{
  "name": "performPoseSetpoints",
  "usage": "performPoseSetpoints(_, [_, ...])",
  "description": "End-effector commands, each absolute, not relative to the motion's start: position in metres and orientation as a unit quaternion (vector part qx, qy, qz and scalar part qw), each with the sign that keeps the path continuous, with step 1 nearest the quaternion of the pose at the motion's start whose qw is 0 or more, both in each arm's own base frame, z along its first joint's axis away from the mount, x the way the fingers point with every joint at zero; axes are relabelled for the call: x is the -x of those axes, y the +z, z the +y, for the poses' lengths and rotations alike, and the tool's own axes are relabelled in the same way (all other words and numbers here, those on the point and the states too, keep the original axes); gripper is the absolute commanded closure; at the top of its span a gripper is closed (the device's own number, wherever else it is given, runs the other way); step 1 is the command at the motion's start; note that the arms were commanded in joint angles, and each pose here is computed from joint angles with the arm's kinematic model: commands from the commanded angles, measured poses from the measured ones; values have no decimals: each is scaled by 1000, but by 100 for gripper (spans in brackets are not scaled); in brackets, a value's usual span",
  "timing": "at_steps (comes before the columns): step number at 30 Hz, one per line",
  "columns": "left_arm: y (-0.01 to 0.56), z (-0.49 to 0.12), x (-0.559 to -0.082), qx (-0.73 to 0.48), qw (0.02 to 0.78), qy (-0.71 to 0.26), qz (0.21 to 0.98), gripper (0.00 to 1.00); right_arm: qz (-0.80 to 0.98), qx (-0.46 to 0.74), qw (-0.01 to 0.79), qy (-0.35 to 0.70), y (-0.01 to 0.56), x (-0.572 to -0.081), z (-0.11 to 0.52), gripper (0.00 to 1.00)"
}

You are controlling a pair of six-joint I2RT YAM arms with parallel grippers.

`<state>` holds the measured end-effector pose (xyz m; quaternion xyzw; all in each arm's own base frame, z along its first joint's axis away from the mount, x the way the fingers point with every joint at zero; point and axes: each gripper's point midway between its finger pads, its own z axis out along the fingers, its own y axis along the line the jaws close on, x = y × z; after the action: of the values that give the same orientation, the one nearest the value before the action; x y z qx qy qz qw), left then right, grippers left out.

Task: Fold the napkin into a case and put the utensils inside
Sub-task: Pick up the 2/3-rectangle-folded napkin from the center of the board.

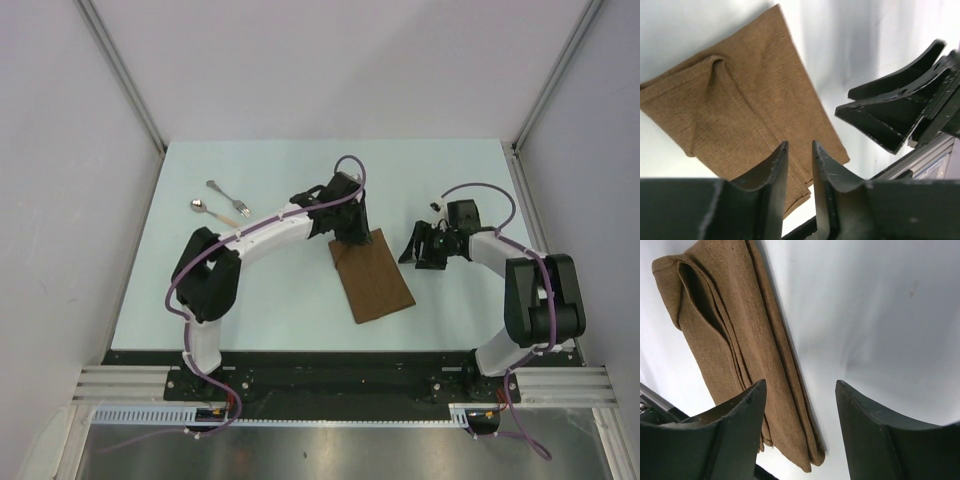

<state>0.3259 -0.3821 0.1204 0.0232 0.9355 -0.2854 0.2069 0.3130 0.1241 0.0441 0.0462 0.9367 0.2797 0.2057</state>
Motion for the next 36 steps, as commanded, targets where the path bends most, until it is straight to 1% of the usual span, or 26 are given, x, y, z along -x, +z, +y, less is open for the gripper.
performPoseSetpoints(1, [107, -381, -318, -18, 183, -278, 943, 73, 936, 6, 231, 264, 54, -332, 135, 39])
performPoseSetpoints(3, [110, -390, -310, -36, 171, -309, 935, 73, 941, 4, 227, 252, 53, -326, 135, 39])
performPoseSetpoints(5, [115, -401, -300, -61, 172, -332, 926, 69, 944, -21, 216, 250, 47, -315, 131, 39])
performPoseSetpoints(6, [116, -403, -297, -70, 177, -334, 923, 63, 941, -32, 221, 254, 53, -312, 129, 38])
performPoseSetpoints(7, [122, -405, -293, -85, 187, -338, 919, 61, 942, -55, 208, 259, 48, -303, 127, 37])
performPoseSetpoints(10, [129, -414, -274, -124, 210, -345, 906, 55, 934, -130, 210, 258, 50, -292, 107, 37])
performPoseSetpoints(12, [123, -412, -272, -130, 241, -320, 907, 50, 924, -203, 211, 244, 52, -290, 87, 35])
performPoseSetpoints(13, [119, -414, -263, -139, 244, -303, 911, 49, 919, -213, 227, 244, 61, -289, 84, 35])
performPoseSetpoints(15, [115, -416, -262, -130, 256, -274, 918, 48, 916, -226, 242, 226, 64, -288, 77, 32])
performPoseSetpoints(16, [109, -418, -252, -135, 248, -256, 925, 48, 915, -228, 256, 213, 68, -289, 71, 32])
performPoseSetpoints(18, [104, -428, -249, -134, 249, -234, 930, 48, 917, -209, 267, 209, 73, -293, 68, 31])
performPoseSetpoints(19, [109, -436, -241, -146, 245, -232, 930, 50, 917, -210, 260, 215, 73, -294, 67, 32])
performPoseSetpoints(21, [101, -434, -236, -144, 234, -208, 939, 54, 921, -174, 256, 238, 75, -296, 75, 32])
performPoseSetpoints(22, [102, -431, -235, -137, 234, -209, 940, 57, 918, -162, 251, 260, 75, -297, 83, 32])
performPoseSetpoints(23, [115, -429, -236, -133, 247, -223, 934, 58, 918, -146, 248, 274, 71, -294, 89, 34])
performPoseSetpoints(24, [131, -436, -241, -130, 271, -254, 919, 58, 916, -136, 248, 285, 70, -294, 95, 34])
performPoseSetpoints(25, [125, -428, -237, -132, 272, -254, 919, 56, 918, -116, 248, 287, 66, -295, 105, 34])
performPoseSetpoints(26, [147, -425, -239, -131, 294, -275, 906, 54, 920, -97, 251, 284, 64, -298, 110, 34])
performPoseSetpoints(27, [157, -426, -243, -127, 311, -287, 897, 53, 923, -85, 249, 281, 60, -299, 115, 34])
performPoseSetpoints(28, [155, -420, -243, -127, 312, -284, 898, 50, 926, -64, 252, 274, 58, -302, 125, 34])
performPoseSetpoints(29, [168, -418, -244, -127, 322, -295, 891, 49, 932, -54, 241, 266, 50, -303, 129, 34])
performPoseSetpoints(31, [172, -410, -248, -122, 326, -298, 889, 48, 933, -23, 259, 250, 54, -316, 141, 34])
performPoseSetpoints(32, [173, -407, -248, -119, 325, -300, 889, 48, 937, -15, 251, 243, 46, -318, 146, 34])
performPoseSetpoints(33, [177, -400, -253, -112, 327, -302, 888, 48, 935, -8, 268, 231, 53, -332, 147, 33])
performPoseSetpoints(35, [170, -390, -253, -103, 314, -304, 893, 49, 941, 6, 263, 215, 48, -339, 153, 33])
performPoseSetpoints(36, [171, -381, -260, -91, 313, -307, 894, 49, 939, 12, 278, 204, 57, -352, 153, 33])
